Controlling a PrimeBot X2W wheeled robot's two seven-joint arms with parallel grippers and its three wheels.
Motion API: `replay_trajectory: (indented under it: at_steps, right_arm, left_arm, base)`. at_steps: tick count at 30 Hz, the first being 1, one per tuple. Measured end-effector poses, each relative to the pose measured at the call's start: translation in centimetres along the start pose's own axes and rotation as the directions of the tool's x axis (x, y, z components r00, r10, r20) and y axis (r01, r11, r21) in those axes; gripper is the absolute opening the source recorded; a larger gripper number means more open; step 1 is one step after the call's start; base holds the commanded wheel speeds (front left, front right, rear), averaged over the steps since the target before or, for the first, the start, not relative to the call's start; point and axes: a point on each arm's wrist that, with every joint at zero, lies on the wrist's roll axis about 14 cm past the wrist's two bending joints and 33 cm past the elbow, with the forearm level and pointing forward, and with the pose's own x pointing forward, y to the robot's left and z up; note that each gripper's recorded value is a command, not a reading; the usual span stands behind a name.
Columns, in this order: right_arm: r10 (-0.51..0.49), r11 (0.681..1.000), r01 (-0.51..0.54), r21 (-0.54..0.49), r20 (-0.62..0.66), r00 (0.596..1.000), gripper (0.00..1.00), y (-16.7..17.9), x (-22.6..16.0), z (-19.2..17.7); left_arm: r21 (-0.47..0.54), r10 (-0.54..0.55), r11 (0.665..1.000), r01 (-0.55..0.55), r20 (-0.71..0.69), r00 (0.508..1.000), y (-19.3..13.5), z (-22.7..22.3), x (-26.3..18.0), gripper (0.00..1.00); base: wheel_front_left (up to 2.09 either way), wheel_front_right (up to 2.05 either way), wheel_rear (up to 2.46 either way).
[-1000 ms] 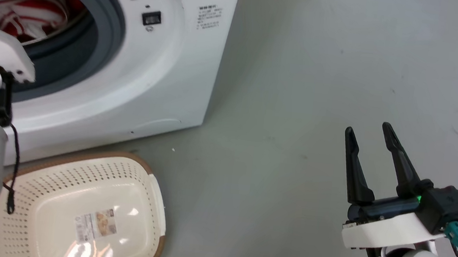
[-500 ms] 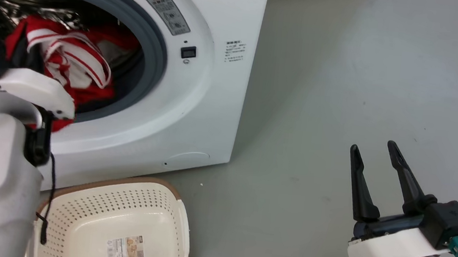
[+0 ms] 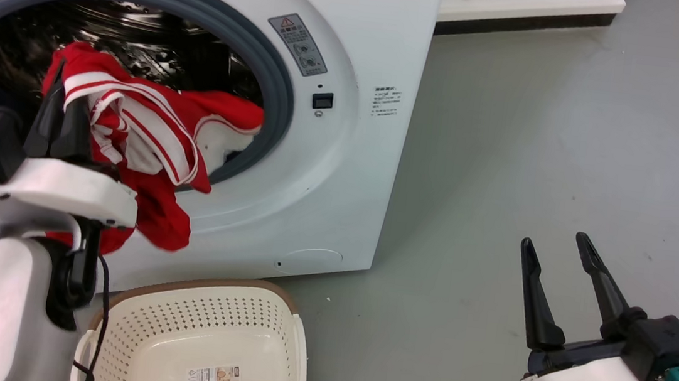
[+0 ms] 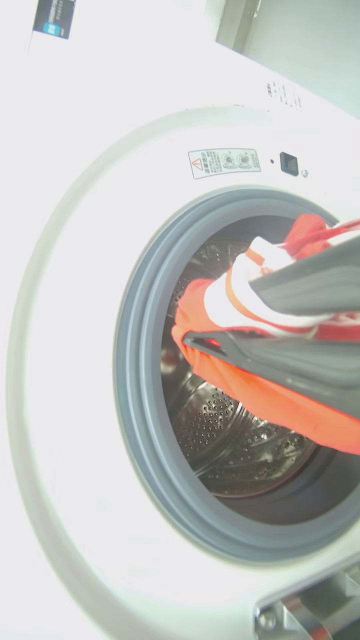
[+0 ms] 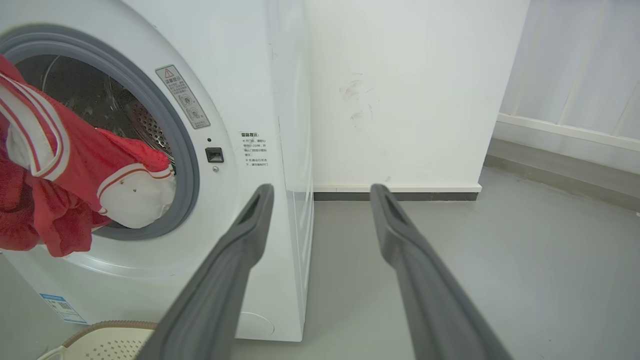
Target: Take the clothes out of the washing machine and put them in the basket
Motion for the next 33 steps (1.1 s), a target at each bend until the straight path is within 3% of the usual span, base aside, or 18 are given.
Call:
replay_trajectory:
  at_steps: [7,15,23,33]
  right_arm:
    - [0.033,0.999,-0.033,-0.001,0.005,0.999,1.0,1.0,0.1,0.4]
    - [0.066,0.998,-0.066,-0.002,0.01,0.998,1.0,2.1,0.5,0.8]
    - [0.09,0.996,-0.09,0.004,-0.016,0.996,1.0,2.9,1.4,-0.2]
    - [0.092,0.996,-0.091,0.006,-0.056,0.994,1.0,2.7,3.7,-2.3]
  left_arm:
    - [-0.01,0.0,1.0,0.001,0.059,0.998,-1.0,3.4,-3.0,0.0]
    - [-0.04,0.013,0.999,-0.012,0.009,1.0,-1.8,2.9,-6.9,0.0]
    - [-0.099,0.067,0.991,-0.092,-0.235,0.97,-1.6,-4.9,-10.2,0.0]
    - [-0.138,0.092,0.972,-0.191,-0.524,0.847,-1.5,-16.8,-14.4,0.0]
  base:
    - [0.0,0.0,0.0]
    - [0.0,0.0,0.0]
    - [0.0,0.0,0.0]
    - [0.0,0.0,0.0]
